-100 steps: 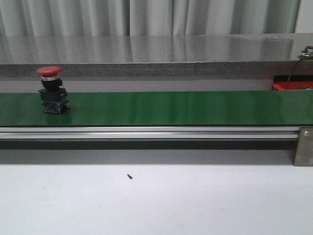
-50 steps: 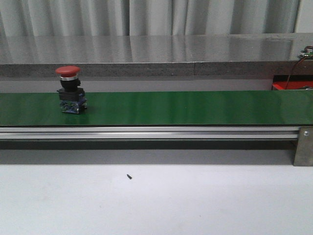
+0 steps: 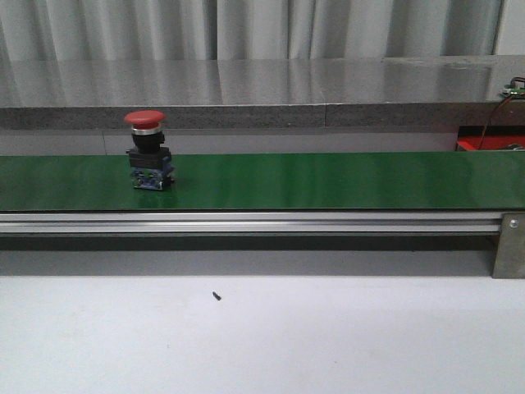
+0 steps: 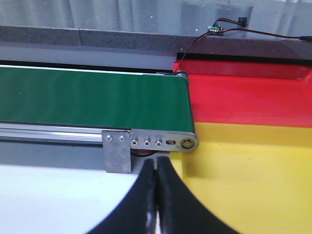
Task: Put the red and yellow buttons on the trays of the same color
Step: 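Lower the yellow button onto the belt and open the left gripper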
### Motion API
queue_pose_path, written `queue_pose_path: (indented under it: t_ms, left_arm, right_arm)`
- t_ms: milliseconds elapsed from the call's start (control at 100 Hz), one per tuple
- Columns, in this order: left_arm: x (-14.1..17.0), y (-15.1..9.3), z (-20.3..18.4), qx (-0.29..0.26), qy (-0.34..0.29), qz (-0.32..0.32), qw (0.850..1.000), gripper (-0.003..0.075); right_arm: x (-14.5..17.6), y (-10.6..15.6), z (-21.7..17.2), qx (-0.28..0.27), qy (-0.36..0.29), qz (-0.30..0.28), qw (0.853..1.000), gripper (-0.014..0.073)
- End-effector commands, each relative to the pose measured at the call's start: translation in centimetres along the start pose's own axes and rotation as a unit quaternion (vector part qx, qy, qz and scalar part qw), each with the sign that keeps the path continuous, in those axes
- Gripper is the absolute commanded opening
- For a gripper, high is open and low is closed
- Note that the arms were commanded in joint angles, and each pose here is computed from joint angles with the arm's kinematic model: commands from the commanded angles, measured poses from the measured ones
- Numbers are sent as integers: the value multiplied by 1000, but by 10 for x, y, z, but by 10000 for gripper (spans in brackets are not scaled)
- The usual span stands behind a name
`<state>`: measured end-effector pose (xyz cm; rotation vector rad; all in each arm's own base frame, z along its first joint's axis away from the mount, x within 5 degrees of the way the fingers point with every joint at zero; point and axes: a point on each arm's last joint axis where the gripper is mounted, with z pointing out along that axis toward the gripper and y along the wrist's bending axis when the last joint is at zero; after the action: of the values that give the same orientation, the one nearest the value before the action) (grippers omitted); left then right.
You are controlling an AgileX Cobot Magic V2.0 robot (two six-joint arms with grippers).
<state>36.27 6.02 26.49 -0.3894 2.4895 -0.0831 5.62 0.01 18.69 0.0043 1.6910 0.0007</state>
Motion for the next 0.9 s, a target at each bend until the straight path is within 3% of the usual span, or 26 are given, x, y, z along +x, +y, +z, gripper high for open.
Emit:
queue_pose_path:
  t_ms: [0, 100, 190, 400, 460, 640, 890]
  left_arm:
    - [-16, -6, -18, 11, -49, 3, 999, 107]
    - [-14, -6, -14, 10, -37, 5, 999, 143]
    - [-13, -6, -14, 9, -33, 12, 999, 235]
    - [-13, -9, -16, 25, -34, 22, 999, 642]
    - [-15, -10, -18, 27, -37, 21, 999, 699]
    - [-23, -15, -36, 37, -51, 24, 998, 654]
    - [-15, -44, -103, 66, -144, 108, 981, 639]
  right_arm:
    - [-14, 0, -3, 1, -55, -8, 998, -68]
    - [-14, 0, -3, 1, -55, -8, 998, -68]
    - [-14, 0, -3, 1, -55, -8, 998, -68]
    - [-14, 0, -3, 1, -55, -8, 998, -68]
    - [-14, 0, -3, 1, -55, -8, 998, -68]
    - [-14, 0, -3, 1, -55, -8, 998, -68]
    - [-14, 0, -3, 1, -55, -8, 998, -68]
